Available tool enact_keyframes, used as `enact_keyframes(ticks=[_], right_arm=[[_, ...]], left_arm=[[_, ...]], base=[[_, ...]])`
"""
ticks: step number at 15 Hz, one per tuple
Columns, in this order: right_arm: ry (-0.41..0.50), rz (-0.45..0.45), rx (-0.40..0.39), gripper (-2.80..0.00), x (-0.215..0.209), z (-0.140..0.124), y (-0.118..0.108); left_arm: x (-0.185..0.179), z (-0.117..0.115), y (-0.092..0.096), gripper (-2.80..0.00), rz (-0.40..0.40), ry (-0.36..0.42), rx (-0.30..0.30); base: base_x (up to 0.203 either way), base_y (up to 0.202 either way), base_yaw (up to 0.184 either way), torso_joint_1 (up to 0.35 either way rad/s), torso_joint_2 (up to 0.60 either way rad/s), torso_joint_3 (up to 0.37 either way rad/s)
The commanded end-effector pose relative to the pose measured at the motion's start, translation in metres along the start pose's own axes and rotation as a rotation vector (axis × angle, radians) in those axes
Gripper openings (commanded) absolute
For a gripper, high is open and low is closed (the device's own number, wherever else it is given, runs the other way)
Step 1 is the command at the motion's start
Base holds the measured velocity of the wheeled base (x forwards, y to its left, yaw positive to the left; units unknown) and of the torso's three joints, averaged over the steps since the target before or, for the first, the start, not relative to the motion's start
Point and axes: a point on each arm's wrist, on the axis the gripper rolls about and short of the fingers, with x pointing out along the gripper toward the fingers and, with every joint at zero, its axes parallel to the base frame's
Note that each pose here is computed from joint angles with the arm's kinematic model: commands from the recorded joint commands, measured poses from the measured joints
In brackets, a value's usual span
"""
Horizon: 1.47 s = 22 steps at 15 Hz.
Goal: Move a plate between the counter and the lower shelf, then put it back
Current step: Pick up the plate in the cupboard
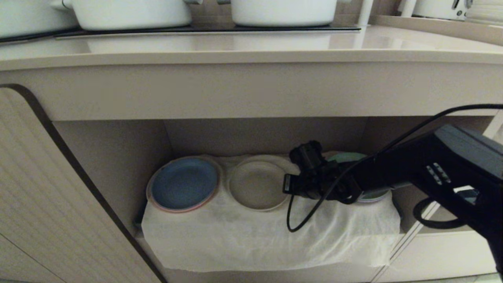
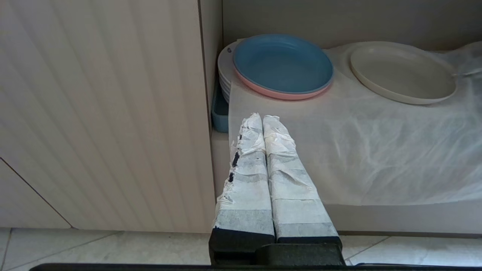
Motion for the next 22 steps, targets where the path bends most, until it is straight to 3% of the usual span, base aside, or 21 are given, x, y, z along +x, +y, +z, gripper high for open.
enact_keyframes(ticks=[1, 22], right_arm=[[0.005, -0.004, 0.001, 0.00, 0.002, -0.002, 0.000], [-0.022, 0.015, 0.003, 0.00, 0.025, 0.003, 0.010]], left_arm=[[0.000, 0.000, 0.000, -2.80, 0.001, -0.001, -0.001], [0.000, 0.000, 0.000, -2.80, 0.001, -0.001, -0.001]], base=[[0.000, 0.000, 0.000, 0.000, 0.00, 0.000], [0.000, 0.000, 0.000, 0.000, 0.00, 0.000]])
